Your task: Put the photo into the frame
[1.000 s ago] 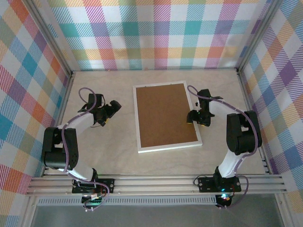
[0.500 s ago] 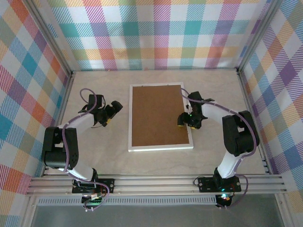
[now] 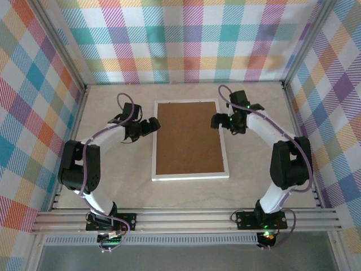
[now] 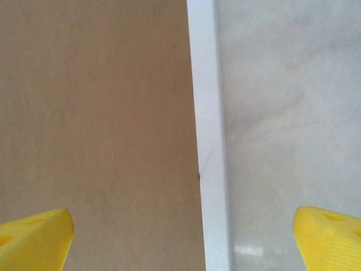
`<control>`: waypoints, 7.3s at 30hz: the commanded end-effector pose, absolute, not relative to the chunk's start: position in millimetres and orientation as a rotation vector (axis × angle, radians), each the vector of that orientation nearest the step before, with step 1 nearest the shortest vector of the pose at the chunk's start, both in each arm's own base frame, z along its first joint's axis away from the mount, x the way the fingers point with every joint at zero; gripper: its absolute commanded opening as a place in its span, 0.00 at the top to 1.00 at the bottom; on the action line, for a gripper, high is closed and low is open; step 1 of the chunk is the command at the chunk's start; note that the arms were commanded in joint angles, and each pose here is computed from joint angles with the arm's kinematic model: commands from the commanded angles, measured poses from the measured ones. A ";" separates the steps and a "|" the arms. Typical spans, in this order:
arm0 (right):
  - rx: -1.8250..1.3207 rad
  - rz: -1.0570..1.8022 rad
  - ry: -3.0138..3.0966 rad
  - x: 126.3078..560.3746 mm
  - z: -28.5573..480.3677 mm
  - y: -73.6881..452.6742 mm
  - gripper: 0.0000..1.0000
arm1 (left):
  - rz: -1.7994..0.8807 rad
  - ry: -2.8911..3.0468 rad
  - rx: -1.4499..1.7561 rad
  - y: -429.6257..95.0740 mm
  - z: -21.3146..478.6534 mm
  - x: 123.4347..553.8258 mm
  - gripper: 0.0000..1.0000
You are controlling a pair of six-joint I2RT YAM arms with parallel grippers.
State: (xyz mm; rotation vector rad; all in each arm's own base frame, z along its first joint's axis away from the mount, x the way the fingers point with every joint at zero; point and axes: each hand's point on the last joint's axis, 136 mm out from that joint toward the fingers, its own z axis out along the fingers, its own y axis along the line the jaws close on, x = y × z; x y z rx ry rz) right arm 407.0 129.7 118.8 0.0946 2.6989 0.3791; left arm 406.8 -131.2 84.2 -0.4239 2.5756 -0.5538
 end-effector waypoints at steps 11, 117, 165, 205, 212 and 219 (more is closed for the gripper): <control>0.208 0.460 2.631 510.4 100.1 119.4 0.42 | -0.476 2.666 -0.369 -141.3 56.8 435.6 0.24; 0.123 0.440 3.066 479.9 0.1 201.3 0.59 | -0.506 2.797 -0.183 -188.3 27.5 438.5 0.72; 0.159 0.323 2.978 387.2 40.9 111.4 0.51 | -0.445 2.789 -0.220 -170.1 36.1 439.5 0.87; 0.181 0.435 3.162 349.5 -22.9 175.9 0.51 | -0.493 2.798 -0.215 -182.8 31.1 432.8 0.86; 0.211 0.378 3.191 344.2 -37.1 172.2 0.51 | -0.516 2.797 -0.228 -184.9 29.3 431.9 0.85; 0.218 0.399 3.158 348.7 -26.8 174.2 0.51 | -0.483 2.791 -0.220 -180.0 32.3 429.7 0.86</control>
